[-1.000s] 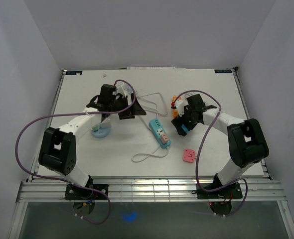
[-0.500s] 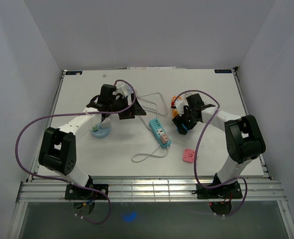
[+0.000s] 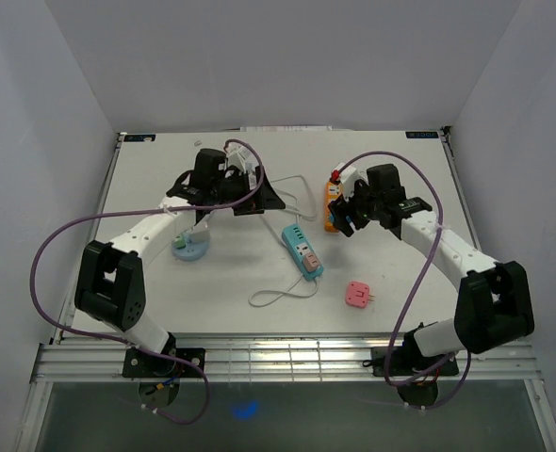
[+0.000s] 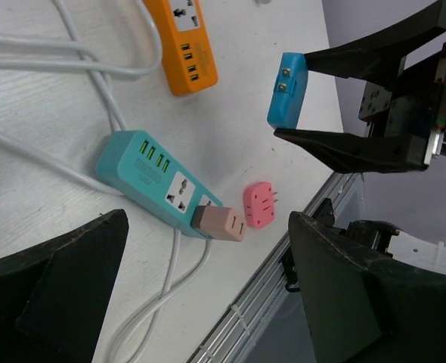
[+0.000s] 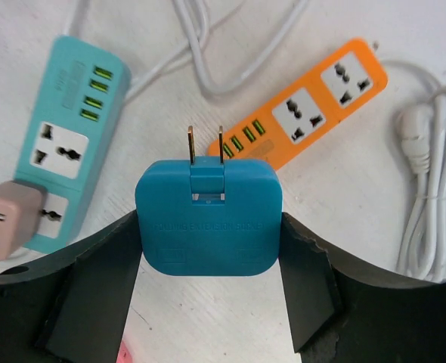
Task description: Insert the plug
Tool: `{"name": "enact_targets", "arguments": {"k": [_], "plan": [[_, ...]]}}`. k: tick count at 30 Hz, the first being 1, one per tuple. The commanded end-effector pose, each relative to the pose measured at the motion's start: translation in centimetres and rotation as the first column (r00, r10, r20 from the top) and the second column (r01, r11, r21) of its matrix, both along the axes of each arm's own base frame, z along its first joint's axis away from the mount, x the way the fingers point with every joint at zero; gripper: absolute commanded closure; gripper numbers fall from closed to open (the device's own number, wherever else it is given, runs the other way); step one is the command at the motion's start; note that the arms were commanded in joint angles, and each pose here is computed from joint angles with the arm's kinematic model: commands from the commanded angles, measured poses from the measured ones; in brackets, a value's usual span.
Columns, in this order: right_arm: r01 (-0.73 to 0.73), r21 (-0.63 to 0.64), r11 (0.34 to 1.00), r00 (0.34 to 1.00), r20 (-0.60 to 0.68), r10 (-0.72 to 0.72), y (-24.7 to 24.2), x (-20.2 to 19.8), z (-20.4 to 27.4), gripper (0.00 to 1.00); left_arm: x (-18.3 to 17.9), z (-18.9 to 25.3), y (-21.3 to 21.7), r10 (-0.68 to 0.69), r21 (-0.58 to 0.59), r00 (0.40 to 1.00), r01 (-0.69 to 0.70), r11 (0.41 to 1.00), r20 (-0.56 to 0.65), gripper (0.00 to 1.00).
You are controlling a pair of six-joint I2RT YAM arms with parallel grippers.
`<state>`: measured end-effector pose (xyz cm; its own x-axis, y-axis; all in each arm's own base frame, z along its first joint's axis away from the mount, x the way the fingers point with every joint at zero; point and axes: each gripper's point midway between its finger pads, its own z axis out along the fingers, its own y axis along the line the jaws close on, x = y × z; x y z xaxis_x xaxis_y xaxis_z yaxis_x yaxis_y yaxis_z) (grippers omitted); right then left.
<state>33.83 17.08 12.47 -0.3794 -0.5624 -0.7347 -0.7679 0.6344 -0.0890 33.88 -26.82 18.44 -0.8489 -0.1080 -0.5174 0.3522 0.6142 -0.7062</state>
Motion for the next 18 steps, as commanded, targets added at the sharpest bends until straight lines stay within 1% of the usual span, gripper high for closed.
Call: {"name": "enact_targets", "arguments": {"k": [1, 3, 4, 5, 8, 14, 18], "plan": [[-0.068, 0.098, 0.993, 0.99, 0.133, 0.055, 2.7, 0.0, 4.6, 0.52, 0.1, 2.6, -2.0, -0.043, -0.049, 0.998, 0.044, 0.998, 0.038, 0.02], [-0.1, 0.11, 0.989, 0.983, 0.166, 0.081, 3.6, -0.3, 5.8, 0.53, 0.5, 4.1, -2.9, -0.053, -0.082, 0.998, 0.056, 0.995, 0.045, 0.02], [-0.123, 0.119, 0.985, 0.977, 0.187, 0.1, 4.2, -0.8, 6.6, 0.53, 0.6, 3.9, -3.4, -0.065, -0.09, 0.997, 0.067, 0.994, 0.032, 0.02], [-0.139, 0.123, 0.983, 0.974, 0.194, 0.114, 4.6, -1.0, 7.0, 0.53, 1.0, 4.8, -3.8, -0.069, -0.102, 0.996, 0.074, 0.992, 0.048, 0.02], [-0.18, 0.122, 0.976, 0.964, 0.219, 0.15, 5.9, -1.6, 7.9, 0.53, 1.4, 5.5, -5.2, -0.081, -0.114, 0.995, 0.086, 0.99, 0.052, 0.02], [-0.233, 0.132, 0.964, 0.951, 0.239, 0.197, 7.7, -2.6, 8.3, 0.54, 1.6, 5.4, -7.0, -0.103, -0.133, 0.994, 0.107, 0.985, 0.04, 0.02], [-0.24, 0.148, 0.959, 0.947, 0.255, 0.197, 8.1, -2.8, 8.9, 0.54, 1.1, 4.9, -8.0, -0.128, -0.142, 0.992, 0.129, 0.981, 0.019, 0.02]]}}
